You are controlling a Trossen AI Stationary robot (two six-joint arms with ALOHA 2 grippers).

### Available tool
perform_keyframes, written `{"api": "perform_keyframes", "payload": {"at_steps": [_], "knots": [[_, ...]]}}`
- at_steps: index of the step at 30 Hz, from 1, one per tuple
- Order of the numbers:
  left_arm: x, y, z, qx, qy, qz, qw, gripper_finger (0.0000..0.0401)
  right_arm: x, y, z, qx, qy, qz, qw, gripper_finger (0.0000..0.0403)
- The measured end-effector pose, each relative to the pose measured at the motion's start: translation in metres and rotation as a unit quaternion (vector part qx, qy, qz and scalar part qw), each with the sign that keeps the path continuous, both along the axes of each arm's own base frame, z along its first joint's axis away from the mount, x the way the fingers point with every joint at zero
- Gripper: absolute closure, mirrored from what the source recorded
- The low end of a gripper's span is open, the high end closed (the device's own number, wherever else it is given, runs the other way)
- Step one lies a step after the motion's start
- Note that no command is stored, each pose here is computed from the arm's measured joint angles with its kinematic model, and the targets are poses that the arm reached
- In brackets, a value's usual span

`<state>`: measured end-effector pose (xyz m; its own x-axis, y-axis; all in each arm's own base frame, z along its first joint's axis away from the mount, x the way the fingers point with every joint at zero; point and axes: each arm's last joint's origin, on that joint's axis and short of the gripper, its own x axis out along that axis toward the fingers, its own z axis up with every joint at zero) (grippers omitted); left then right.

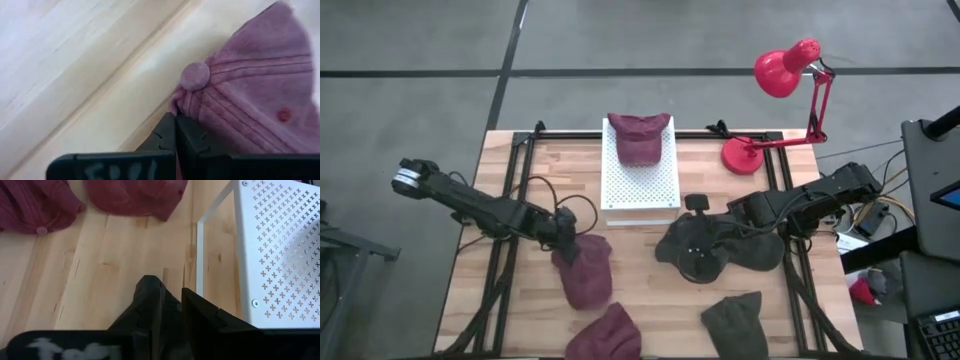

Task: Pick & Place hat
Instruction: Stack the top red cap on the red cap on the shelf

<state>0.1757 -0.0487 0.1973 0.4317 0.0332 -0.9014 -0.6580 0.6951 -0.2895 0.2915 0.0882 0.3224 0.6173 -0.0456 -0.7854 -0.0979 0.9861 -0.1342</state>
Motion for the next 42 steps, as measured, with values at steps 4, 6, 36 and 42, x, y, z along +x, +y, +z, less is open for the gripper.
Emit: {"api": "perform_keyframes", "payload": {"at_steps": [4,6,36,42], "knots": [[0.008,-0.002,0.017,0.006,-0.028,-0.028,0.999,0.0401,0.000,0.000,0.000,0.000,0.000,0.000,1.000,0.0337],[0.010,-0.003,0.024,0.010,-0.036,-0.040,0.998,0.0401,0.000,0.000,0.000,0.000,0.000,0.000,1.000,0.0337],[0.023,-0.006,0.096,0.082,-0.119,-0.147,0.979,0.0401,0.024,-0.016,0.018,0.039,-0.123,0.010,0.992,0.0344],[0.024,-0.007,0.108,0.092,-0.138,-0.165,0.972,0.0401,0.042,-0.025,0.010,0.080,-0.136,0.013,0.987,0.0358]]}}
